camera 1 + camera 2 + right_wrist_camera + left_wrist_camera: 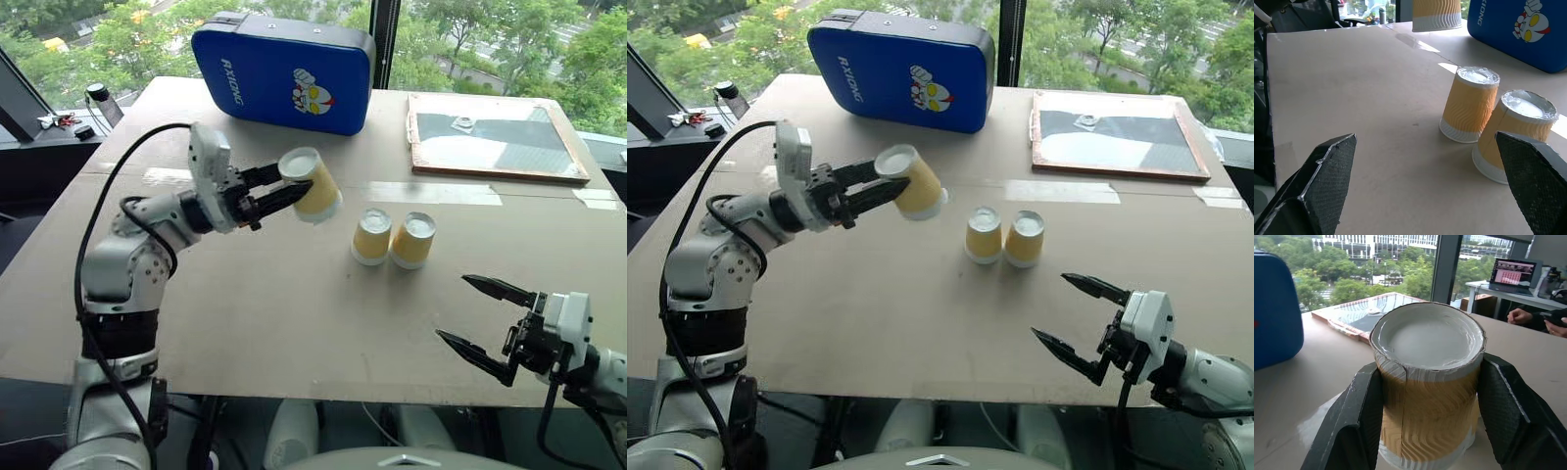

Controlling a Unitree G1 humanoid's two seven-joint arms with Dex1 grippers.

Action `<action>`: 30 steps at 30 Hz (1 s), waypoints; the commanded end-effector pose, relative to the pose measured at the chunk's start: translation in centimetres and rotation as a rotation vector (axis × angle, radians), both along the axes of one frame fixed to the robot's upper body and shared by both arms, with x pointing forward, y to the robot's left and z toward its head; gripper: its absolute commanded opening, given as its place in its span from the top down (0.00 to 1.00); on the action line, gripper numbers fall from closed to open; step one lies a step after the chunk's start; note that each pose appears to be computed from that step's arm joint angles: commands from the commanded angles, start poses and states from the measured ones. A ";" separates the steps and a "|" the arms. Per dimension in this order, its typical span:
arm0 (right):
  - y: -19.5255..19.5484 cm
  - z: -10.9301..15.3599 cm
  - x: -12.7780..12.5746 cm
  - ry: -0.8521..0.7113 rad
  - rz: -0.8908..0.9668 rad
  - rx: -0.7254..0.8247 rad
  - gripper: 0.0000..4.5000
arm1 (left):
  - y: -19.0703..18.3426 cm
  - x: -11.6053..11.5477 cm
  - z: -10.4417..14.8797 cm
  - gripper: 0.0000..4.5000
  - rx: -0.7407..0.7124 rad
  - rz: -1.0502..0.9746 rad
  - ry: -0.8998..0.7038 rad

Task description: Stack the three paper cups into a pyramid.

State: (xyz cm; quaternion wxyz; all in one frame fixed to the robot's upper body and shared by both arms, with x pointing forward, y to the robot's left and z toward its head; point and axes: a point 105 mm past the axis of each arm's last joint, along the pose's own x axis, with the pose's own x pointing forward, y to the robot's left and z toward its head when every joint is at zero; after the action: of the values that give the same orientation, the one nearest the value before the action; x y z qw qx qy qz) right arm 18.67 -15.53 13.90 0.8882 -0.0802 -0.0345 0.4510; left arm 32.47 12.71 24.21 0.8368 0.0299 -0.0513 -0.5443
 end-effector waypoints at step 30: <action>-6.0 6.6 -3.2 -0.111 -0.129 0.031 0.00 | -10.5 3.3 -1.7 0.50 0.193 -0.247 -0.005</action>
State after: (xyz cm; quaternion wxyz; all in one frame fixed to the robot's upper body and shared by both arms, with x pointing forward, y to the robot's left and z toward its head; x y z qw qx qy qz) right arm 15.59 -21.32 19.81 0.9158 -0.0884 -0.0764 0.3843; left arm 35.81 2.39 21.63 0.7599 0.0892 0.0119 -0.6438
